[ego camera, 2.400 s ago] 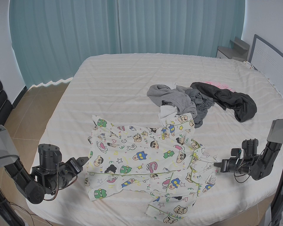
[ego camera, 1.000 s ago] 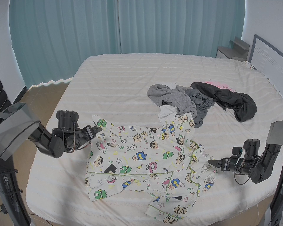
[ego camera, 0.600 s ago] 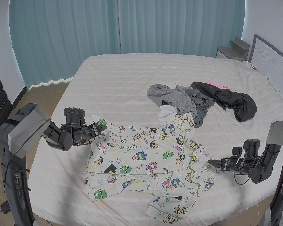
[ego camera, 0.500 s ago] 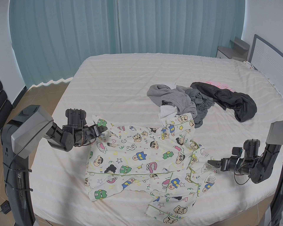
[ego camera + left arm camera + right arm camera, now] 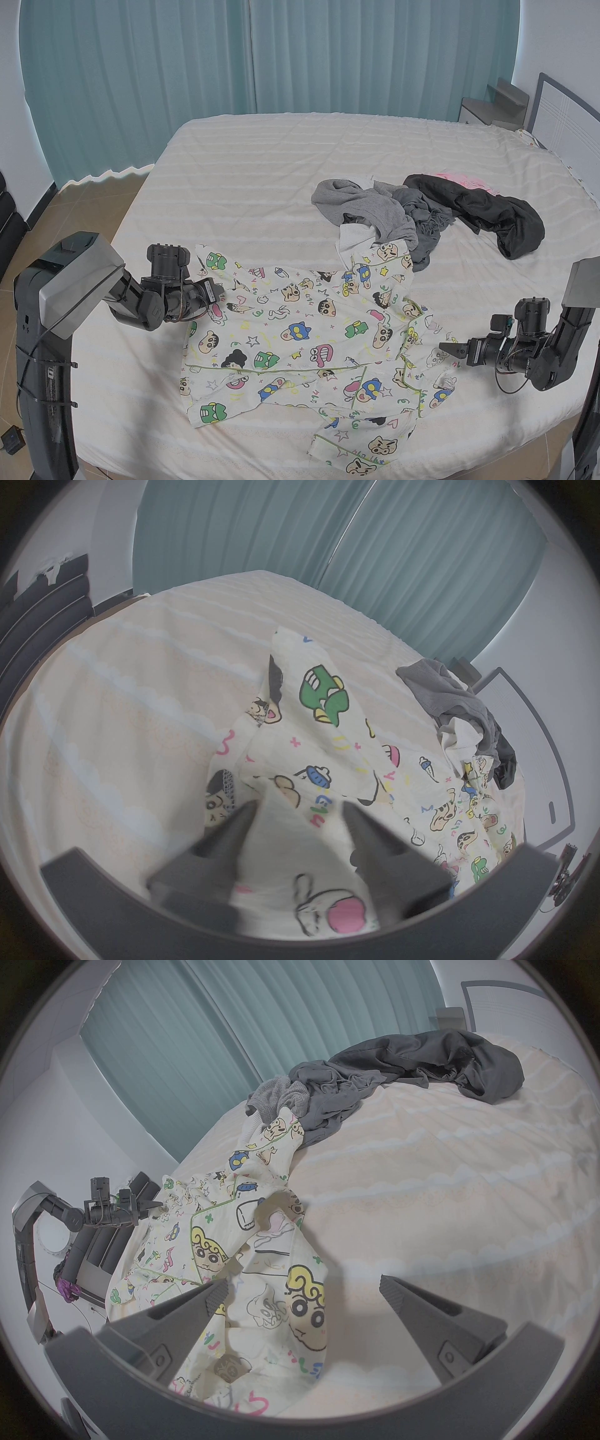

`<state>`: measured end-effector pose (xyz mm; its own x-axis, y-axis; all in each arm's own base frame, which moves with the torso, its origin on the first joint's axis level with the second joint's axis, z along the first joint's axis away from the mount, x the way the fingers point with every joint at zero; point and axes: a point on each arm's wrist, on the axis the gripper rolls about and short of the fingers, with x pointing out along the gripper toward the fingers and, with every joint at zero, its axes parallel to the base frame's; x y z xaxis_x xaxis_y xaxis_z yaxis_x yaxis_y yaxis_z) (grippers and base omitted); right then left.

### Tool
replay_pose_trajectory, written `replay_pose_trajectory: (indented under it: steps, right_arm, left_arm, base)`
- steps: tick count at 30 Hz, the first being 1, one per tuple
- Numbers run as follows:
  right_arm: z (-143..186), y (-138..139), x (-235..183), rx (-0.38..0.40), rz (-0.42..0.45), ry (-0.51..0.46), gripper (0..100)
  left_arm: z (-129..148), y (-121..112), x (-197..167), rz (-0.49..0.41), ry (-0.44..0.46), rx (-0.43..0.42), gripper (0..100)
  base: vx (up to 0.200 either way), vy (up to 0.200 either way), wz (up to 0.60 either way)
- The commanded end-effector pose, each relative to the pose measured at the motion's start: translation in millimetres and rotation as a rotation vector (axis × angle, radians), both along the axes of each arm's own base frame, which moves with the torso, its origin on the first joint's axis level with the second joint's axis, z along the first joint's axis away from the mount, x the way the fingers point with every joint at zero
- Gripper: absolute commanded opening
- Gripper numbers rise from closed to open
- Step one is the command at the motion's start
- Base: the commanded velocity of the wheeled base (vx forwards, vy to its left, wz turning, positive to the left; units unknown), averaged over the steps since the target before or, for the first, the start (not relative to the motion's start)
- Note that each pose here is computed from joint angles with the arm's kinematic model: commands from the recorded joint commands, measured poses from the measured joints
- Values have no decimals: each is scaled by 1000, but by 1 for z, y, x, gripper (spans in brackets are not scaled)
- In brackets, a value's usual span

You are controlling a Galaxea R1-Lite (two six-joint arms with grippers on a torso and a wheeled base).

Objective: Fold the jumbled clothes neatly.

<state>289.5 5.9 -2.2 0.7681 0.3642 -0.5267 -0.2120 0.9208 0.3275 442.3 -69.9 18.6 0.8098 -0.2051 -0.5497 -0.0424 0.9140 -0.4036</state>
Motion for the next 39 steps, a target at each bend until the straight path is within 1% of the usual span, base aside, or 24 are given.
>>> replay_pose_trajectory:
  steps: [1, 6, 10, 20, 29, 32, 33, 34, 36, 39]
  right_arm:
    - [-2, 0, 0, 1, 0, 8, 100]
    - [-2, 0, 0, 2, -1, 7, 100]
    - [-2, 0, 1, 2, -1, 5, 100]
    - [-2, 0, 1, 2, -1, 5, 100]
    - [-2, 0, 1, 1, 0, 3, 100]
    - [-2, 0, 1, 1, 0, 3, 100]
    - [-2, 0, 1, 1, 0, 5, 100]
    - [-2, 0, 1, 1, 0, 5, 100]
    - [-3, 0, 1, 0, -2, 8, 100]
    - [-4, 0, 1, -1, -1, 10, 100]
  left_arm:
    - [-5, 2, 1, 9, 8, 4, 0]
    - [9, 6, 4, 26, -31, 3, 0]
    - [28, 6, 11, 55, -97, 9, 0]
    - [53, 6, 30, 116, -207, 22, 0]
    - [53, 5, 43, 131, -246, 30, 0]
    - [51, 5, 49, 163, -261, 43, 0]
    - [50, 5, 55, 196, -282, 53, 0]
    - [50, 5, 58, 209, -293, 57, 100]
    - [50, 4, 65, 227, -317, 59, 100]
    - [49, 4, 69, 233, -326, 59, 100]
  base:
    - [0, 0, 0]
    - [0, 0, 0]
    - [0, 0, 0]
    - [0, 0, 0]
    - [0, 0, 0]
    - [0, 0, 0]
    - [0, 0, 0]
    - [0, 0, 0]
    - [0, 0, 0]
    - [0, 0, 0]
